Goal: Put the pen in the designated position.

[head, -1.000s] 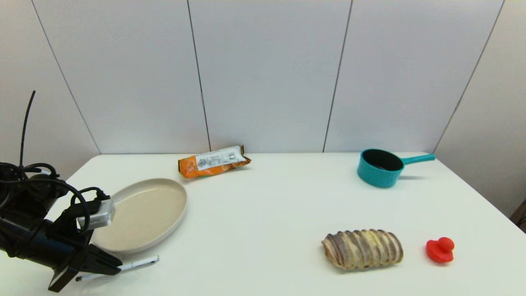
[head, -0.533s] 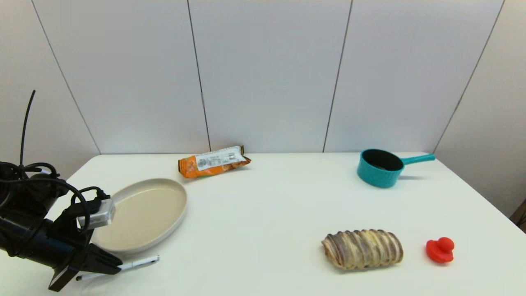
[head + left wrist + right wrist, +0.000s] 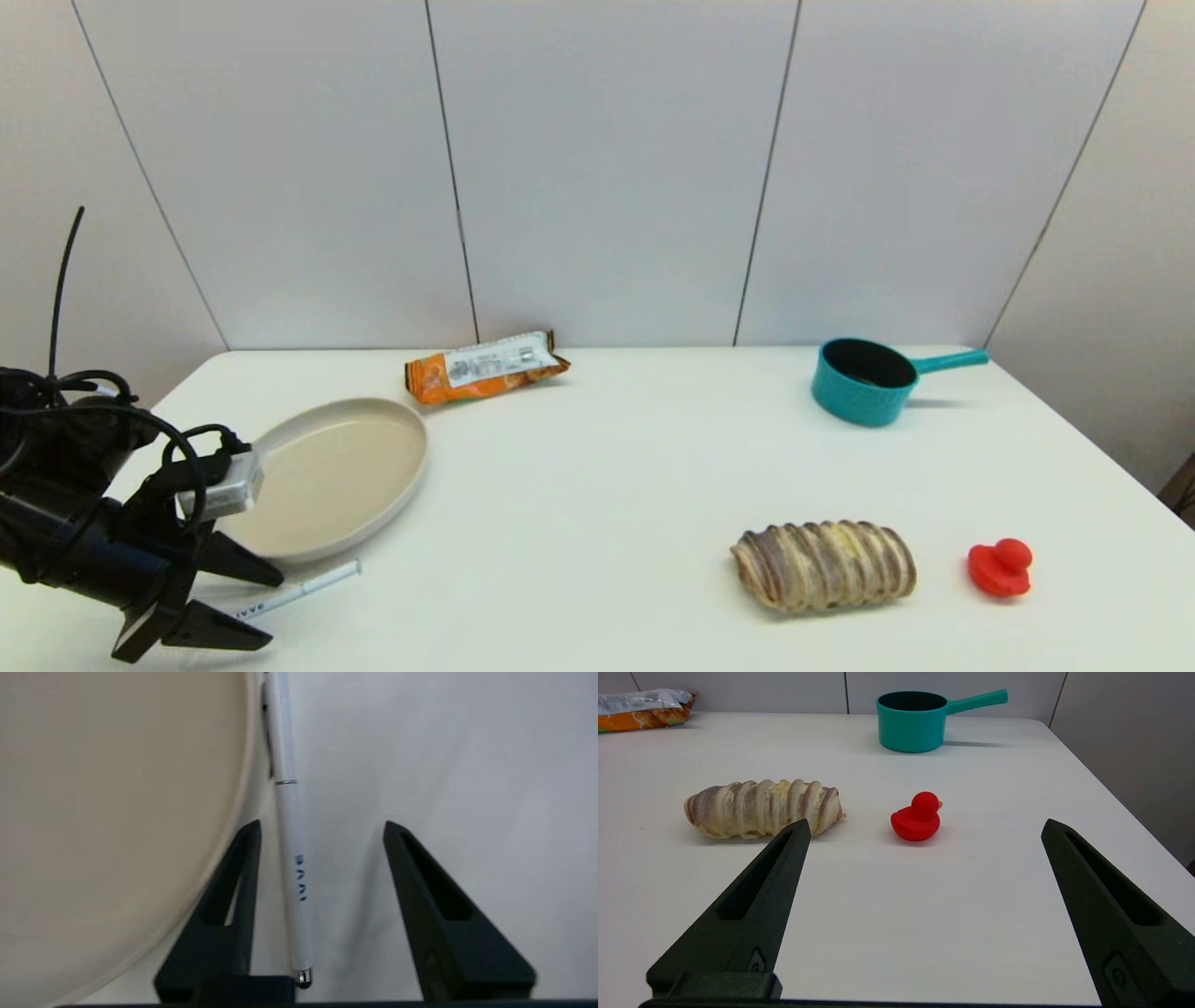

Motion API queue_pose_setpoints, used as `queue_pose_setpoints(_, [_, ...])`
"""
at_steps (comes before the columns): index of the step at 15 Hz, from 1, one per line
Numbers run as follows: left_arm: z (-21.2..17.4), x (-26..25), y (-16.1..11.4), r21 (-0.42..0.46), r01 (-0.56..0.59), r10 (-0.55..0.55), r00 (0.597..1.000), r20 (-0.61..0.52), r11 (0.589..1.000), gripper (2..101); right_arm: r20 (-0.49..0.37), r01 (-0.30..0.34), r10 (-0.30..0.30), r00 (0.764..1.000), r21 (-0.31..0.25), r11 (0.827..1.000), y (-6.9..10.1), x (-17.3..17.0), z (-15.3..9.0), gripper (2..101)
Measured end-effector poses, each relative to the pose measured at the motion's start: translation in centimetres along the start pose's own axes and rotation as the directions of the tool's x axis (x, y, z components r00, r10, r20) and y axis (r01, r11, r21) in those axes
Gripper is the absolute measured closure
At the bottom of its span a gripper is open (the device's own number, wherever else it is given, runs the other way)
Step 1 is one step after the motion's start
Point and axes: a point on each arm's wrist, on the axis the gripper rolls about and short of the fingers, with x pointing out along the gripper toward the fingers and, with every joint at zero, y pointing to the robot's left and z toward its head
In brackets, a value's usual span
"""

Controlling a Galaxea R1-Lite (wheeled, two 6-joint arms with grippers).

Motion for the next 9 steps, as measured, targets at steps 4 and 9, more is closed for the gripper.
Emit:
queue_pose_setpoints(4, [-0.2, 0.2, -0.6, -0.023, 0.040, -0.040, 0.999, 0.007, 0.999, 30.4, -0.001, 0.000, 0.000, 1.000, 0.001, 1.000, 0.0, 0.0, 0.0, 4.3])
queue_pose_setpoints(9, [-0.3, 0.2, -1.4, -0.024, 0.051, -0.050, 0.998, 0.036, 0.998, 18.9, 0.000, 0.001, -0.001, 1.000, 0.000, 1.000, 0.0, 0.0, 0.0, 4.3])
